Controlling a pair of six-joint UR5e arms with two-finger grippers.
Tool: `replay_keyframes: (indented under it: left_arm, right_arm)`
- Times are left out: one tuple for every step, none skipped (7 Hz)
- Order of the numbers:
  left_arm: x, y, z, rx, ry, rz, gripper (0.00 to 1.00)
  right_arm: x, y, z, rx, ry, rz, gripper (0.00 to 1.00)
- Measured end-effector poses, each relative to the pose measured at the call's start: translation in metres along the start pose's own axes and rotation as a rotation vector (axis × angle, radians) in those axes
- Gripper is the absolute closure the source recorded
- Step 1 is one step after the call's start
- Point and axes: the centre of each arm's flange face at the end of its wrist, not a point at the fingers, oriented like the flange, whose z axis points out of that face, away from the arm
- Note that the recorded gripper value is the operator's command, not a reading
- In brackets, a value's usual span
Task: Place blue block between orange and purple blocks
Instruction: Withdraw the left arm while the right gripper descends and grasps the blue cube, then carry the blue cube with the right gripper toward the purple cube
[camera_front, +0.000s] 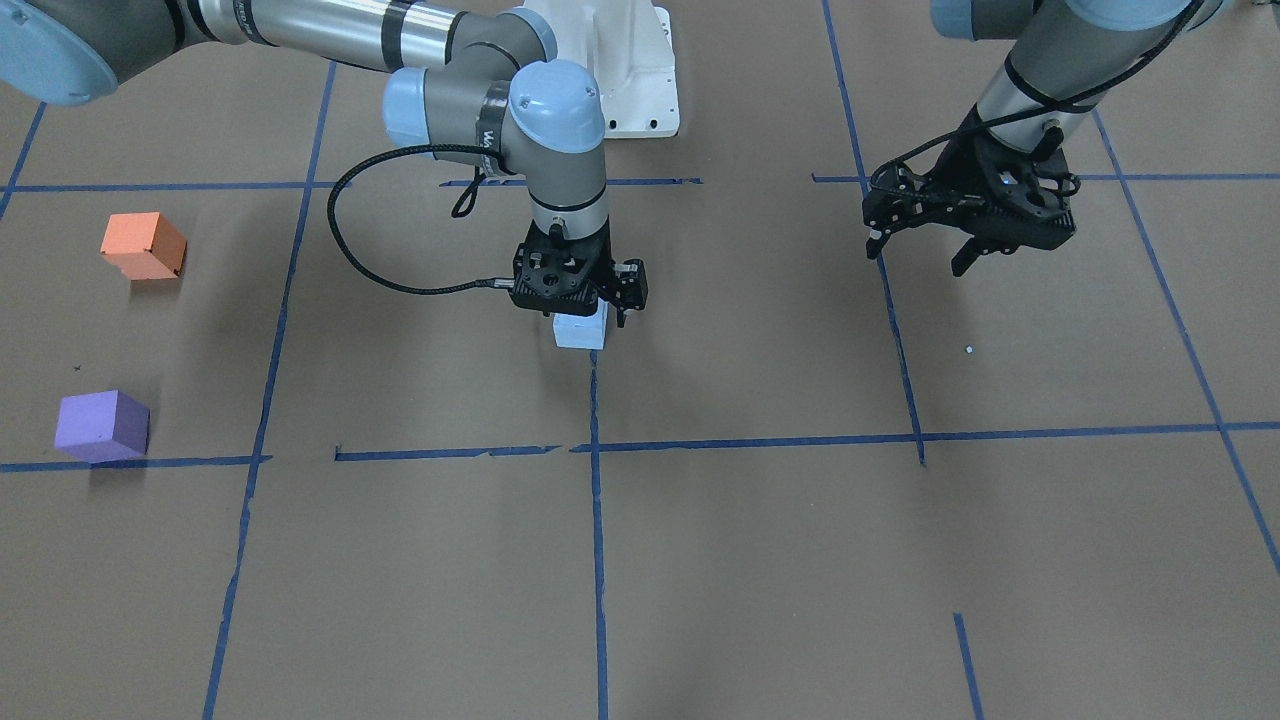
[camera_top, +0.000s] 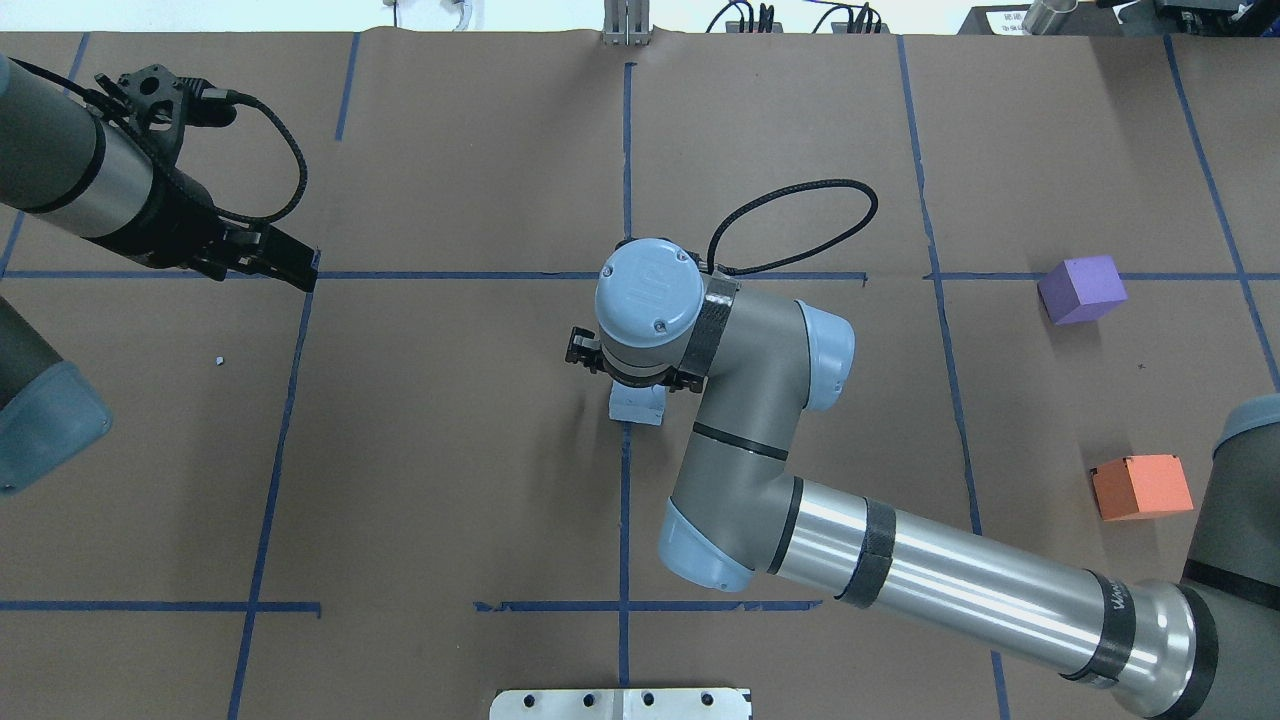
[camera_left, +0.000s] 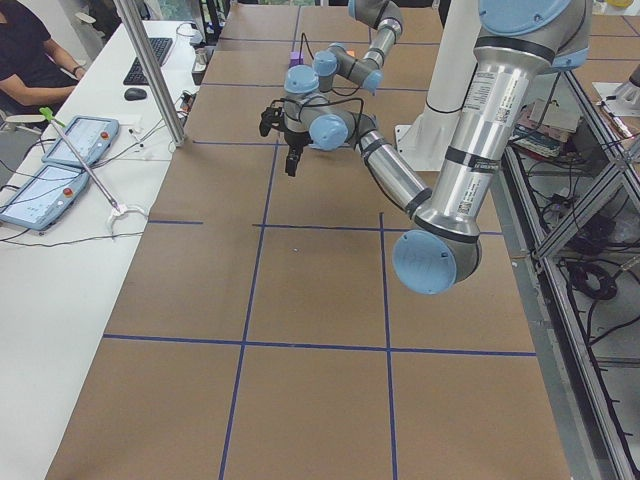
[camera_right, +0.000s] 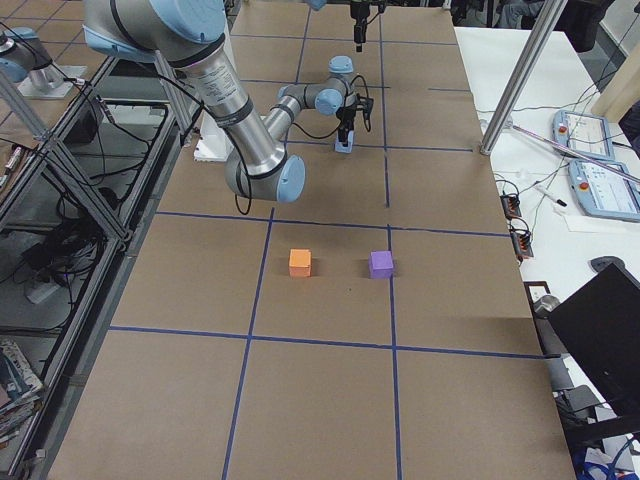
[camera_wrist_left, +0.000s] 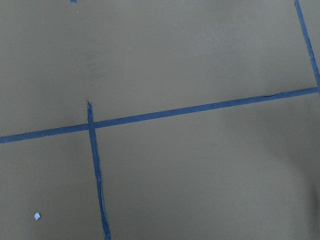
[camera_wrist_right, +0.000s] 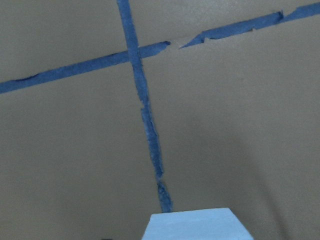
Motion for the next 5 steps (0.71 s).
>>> replay_keyframes:
  left_arm:
    - [0.000,0.000,0.000,-0.001,0.000,-0.001,0.00]
    - [0.000,0.000,0.000,-0.001,0.000,-0.001,0.00]
    - [0.001,0.000,-0.001,0.000,0.002,0.000,0.00]
    - [0.001,0.000,-0.001,0.001,0.003,0.000,0.00]
    - [0.001,0.000,-0.002,0.002,0.003,-0.003,0.00]
  right_arm:
    - [0.000,0.000,0.003,0.000,0.003,0.000,0.87]
    - [0.001,0.000,0.004,-0.002,0.003,-0.001,0.96]
    - [0.006,-0.002,0.002,-0.005,0.002,-0.001,0.96]
    - [0.021,-0.011,-0.012,-0.009,-0.018,0.007,0.96]
    - [0.061,-0.031,-0.038,-0.021,-0.050,0.007,0.96]
